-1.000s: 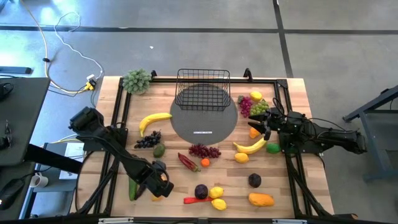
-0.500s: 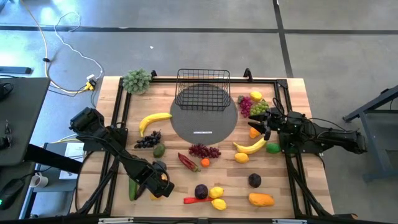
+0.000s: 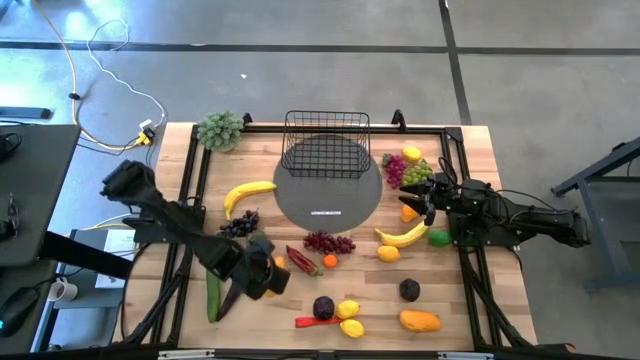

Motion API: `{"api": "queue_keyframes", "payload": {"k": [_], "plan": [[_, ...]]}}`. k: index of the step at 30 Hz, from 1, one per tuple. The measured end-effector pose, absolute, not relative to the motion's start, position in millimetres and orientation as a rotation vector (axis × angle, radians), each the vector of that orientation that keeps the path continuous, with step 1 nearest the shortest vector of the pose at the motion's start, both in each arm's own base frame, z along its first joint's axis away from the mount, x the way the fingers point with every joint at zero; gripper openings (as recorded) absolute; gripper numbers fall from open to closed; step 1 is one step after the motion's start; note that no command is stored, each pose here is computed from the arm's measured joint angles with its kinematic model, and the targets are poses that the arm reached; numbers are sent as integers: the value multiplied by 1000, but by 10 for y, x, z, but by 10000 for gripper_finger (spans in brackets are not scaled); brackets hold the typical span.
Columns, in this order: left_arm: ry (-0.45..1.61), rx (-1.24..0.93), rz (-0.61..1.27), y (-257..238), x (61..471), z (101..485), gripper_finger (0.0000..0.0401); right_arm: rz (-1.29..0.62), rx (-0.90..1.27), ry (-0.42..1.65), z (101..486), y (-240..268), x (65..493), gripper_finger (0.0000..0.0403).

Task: Build produce basket
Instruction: Put the bottom left yellow mango into the black wire basket

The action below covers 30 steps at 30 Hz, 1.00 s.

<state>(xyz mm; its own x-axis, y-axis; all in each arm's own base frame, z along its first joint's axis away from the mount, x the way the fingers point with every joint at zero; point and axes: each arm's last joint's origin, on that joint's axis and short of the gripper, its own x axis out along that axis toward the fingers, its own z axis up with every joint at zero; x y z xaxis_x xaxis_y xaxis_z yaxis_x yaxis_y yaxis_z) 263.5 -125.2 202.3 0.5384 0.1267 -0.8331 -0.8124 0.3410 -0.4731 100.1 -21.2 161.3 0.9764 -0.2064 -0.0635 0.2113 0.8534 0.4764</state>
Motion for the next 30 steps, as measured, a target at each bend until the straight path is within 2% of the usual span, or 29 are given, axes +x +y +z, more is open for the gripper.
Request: {"api": "queue_keyframes", "payload": {"k": [12, 30], "plan": [[592, -778, 715, -319, 2723, 2484, 191, -220, 502, 11, 1611, -212, 1001, 190], [398, -369, 853, 976, 2656, 2828, 197, -220, 502, 11, 1612, -212, 1001, 190]]}}
